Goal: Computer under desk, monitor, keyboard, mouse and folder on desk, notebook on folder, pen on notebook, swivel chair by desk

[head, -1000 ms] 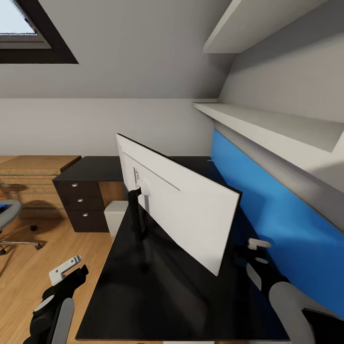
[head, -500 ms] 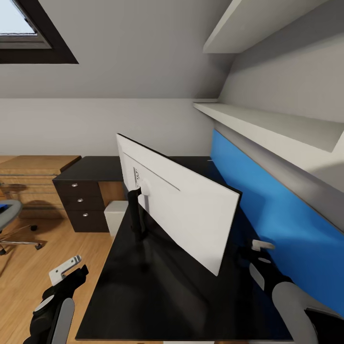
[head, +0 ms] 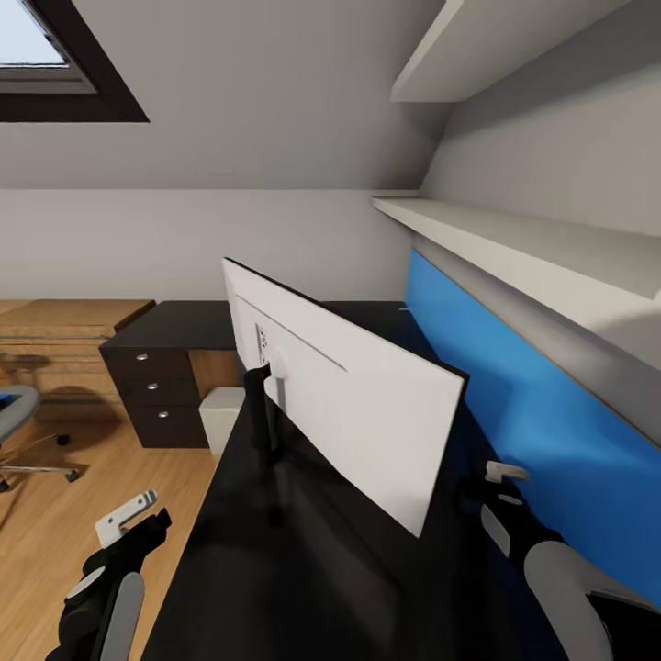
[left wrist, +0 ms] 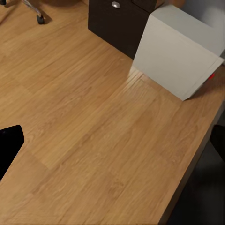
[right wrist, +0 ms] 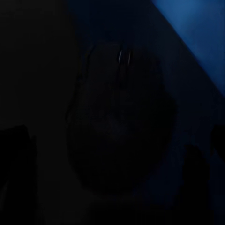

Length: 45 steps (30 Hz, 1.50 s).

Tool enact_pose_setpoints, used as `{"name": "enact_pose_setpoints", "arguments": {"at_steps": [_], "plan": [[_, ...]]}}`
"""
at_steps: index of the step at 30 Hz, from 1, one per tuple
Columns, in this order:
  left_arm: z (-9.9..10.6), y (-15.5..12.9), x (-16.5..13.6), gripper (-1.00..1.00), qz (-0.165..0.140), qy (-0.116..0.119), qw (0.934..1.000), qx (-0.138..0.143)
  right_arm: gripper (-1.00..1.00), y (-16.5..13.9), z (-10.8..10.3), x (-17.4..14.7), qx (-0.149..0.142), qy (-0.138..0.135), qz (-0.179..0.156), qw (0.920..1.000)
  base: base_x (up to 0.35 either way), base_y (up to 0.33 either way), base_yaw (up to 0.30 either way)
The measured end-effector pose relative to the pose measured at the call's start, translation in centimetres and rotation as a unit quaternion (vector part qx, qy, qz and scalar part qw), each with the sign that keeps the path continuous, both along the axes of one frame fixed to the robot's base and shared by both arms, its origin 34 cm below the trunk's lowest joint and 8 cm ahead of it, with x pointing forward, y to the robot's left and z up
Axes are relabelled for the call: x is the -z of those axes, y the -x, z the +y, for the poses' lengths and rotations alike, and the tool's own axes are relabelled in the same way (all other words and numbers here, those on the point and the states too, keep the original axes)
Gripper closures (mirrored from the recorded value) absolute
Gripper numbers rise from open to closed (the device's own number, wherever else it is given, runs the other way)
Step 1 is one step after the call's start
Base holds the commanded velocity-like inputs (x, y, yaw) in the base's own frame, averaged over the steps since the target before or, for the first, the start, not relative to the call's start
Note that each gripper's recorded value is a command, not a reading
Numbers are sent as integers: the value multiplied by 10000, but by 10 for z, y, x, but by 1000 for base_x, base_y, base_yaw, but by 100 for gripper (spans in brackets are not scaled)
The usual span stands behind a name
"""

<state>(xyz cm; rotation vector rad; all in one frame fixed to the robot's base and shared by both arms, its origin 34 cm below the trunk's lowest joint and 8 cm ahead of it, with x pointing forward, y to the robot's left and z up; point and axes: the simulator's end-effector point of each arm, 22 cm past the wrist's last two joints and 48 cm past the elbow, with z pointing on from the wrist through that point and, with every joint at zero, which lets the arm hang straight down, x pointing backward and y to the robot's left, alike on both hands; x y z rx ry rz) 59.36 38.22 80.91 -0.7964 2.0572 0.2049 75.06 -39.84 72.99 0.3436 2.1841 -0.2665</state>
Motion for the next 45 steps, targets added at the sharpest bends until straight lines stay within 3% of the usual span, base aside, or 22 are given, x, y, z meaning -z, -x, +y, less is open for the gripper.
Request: {"name": "enact_pose_setpoints", "arguments": {"at_steps": [28,29,45], "plan": [[-2,-1,0,-100,-6,7,10000,14,-100,0,-1,0,4,14,9,10000,37,0,0],[-2,-1,0,-100,-6,7,10000,12,100,0,-1,0,6,16,8,10000,5,0,0],[-2,-1,0,-100,-9,14,10000,5,100,0,-1,0,-3,34,12,10000,0,0,0]]}}
